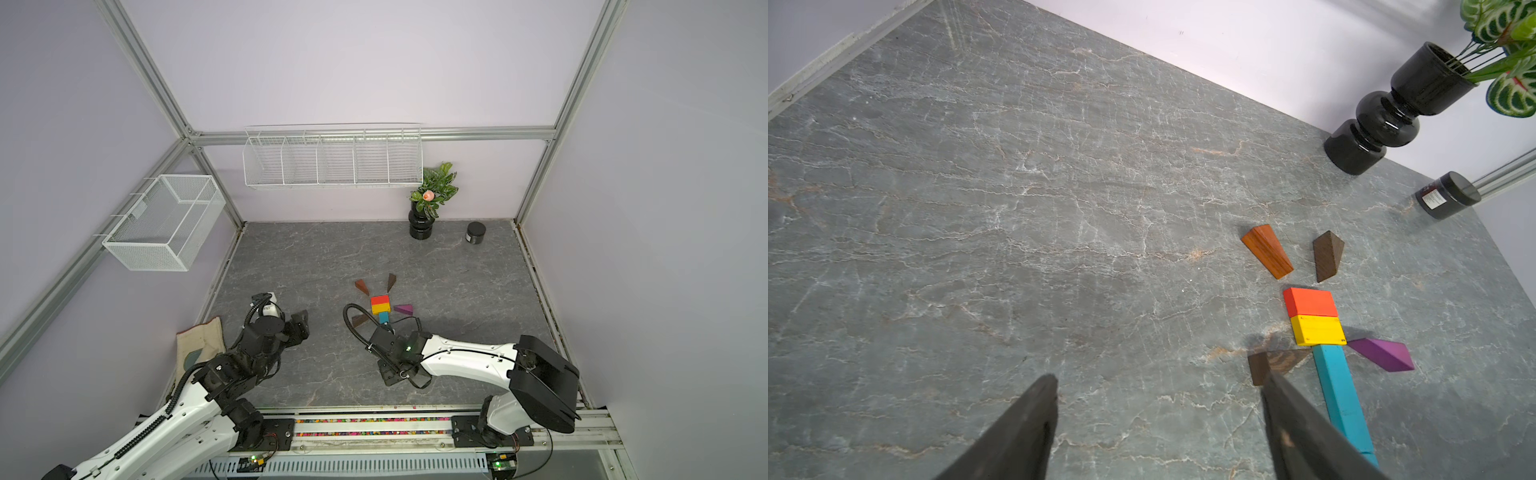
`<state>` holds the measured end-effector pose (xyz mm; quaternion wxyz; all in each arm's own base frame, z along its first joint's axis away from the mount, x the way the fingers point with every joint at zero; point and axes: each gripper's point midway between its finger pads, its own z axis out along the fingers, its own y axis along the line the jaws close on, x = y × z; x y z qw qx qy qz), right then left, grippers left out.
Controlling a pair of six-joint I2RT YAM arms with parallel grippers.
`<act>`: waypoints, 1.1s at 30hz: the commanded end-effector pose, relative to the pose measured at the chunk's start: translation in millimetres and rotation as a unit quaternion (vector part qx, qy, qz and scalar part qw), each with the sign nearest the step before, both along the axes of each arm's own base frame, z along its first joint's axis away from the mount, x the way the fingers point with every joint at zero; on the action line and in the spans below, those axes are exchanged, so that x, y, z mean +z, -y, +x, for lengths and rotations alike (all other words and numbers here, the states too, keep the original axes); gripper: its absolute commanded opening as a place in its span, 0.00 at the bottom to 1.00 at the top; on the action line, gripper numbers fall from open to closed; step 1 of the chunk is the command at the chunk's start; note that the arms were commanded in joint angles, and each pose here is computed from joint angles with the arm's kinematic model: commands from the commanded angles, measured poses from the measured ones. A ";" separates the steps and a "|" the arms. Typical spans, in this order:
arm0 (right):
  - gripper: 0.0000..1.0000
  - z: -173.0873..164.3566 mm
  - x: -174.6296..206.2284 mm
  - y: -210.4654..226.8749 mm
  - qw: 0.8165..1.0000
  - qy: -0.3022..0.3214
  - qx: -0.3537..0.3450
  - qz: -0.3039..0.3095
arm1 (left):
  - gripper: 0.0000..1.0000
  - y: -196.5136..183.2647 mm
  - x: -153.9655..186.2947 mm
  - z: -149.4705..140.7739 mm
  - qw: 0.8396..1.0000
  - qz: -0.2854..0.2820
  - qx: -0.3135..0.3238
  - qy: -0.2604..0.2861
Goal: Assemble a small pinwheel with building blocks
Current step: Assemble the building block at the center of the board.
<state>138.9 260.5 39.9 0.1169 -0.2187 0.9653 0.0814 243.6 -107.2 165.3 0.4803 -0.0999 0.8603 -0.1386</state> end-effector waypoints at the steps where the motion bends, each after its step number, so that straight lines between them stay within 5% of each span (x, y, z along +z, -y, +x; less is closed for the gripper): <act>1: 0.07 -2.1 0.1 -12.6 1.000 -0.007 0.012 0.012 | 0.79 -3.1 -2.3 -1.7 1.000 -0.009 0.007 -0.001; 33: 0.07 9.8 -4.3 -5.9 1.000 0.001 -0.018 -0.007 | 0.79 -6.1 -5.0 -6.0 1.000 -0.012 0.007 -0.002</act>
